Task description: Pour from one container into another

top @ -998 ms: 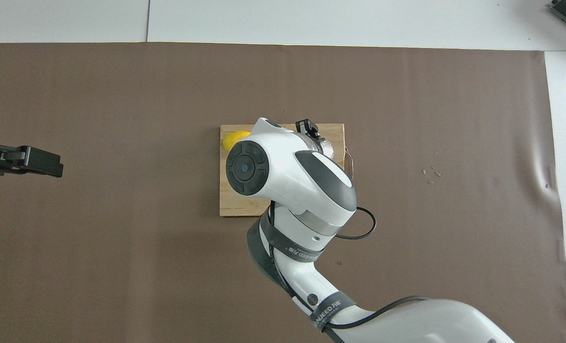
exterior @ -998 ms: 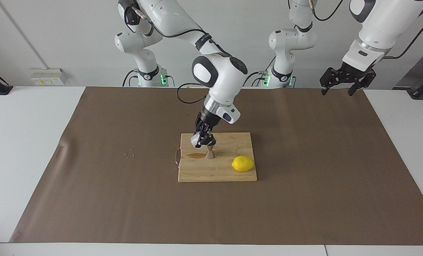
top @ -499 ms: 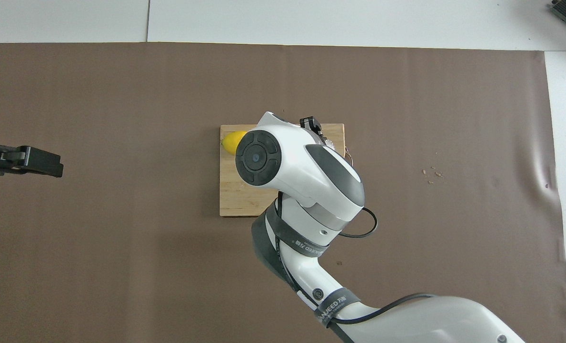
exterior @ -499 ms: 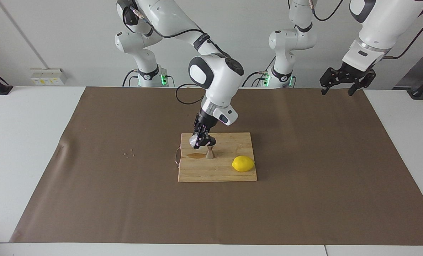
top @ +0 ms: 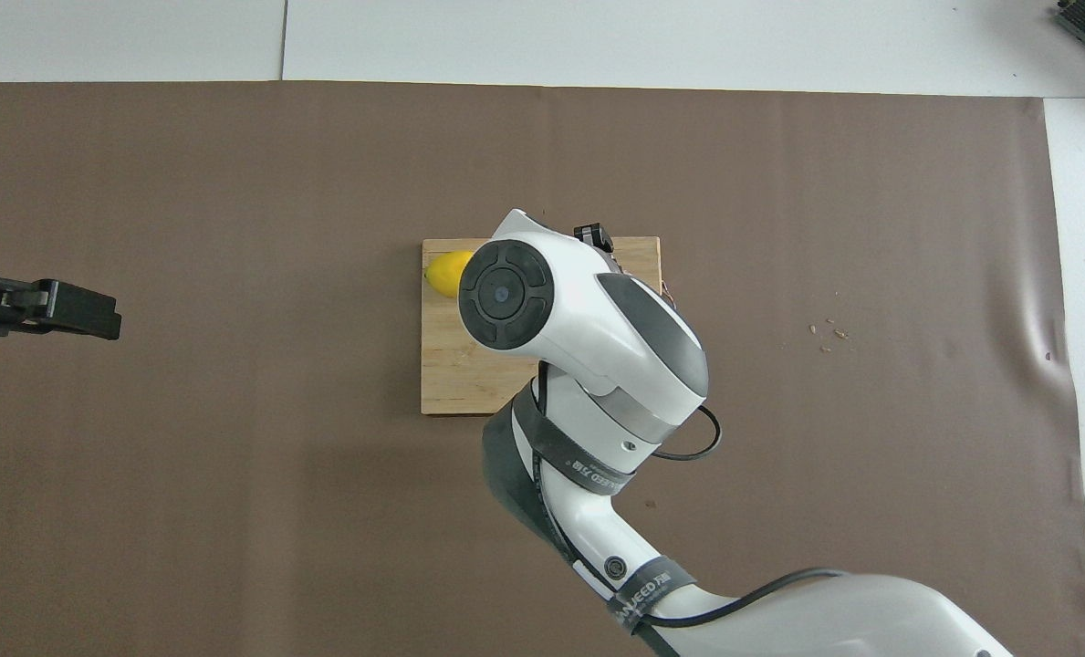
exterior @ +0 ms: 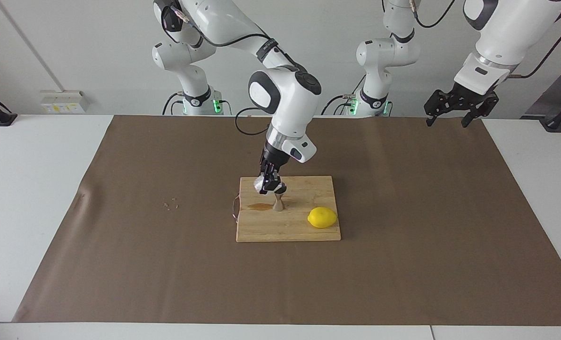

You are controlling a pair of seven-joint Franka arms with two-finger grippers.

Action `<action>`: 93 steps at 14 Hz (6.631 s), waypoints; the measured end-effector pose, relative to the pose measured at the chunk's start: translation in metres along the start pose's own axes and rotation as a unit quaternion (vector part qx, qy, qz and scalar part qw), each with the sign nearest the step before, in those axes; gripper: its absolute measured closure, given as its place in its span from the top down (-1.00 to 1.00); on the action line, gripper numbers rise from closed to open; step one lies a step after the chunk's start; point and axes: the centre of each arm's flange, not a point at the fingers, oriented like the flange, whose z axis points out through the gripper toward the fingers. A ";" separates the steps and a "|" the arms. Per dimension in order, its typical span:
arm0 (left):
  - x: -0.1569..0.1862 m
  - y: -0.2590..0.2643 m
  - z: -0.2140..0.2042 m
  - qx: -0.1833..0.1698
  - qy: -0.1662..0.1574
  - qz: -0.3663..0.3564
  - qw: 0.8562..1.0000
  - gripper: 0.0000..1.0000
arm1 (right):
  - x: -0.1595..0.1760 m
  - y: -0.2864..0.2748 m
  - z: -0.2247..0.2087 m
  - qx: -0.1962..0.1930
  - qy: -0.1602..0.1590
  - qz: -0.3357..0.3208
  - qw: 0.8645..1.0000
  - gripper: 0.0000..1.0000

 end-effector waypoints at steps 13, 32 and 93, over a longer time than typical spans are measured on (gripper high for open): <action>0.000 0.000 0.000 0.000 0.000 0.000 1.000 1.00 | -0.071 0.022 0.002 0.054 0.097 0.042 0.993 -0.01; 0.000 0.000 0.000 0.000 0.000 0.000 1.000 1.00 | -0.229 0.015 0.135 0.105 0.239 0.087 0.961 -0.01; 0.000 0.000 0.000 0.000 0.000 0.000 1.000 1.00 | -0.333 -0.039 -0.073 0.176 0.036 0.799 0.574 1.00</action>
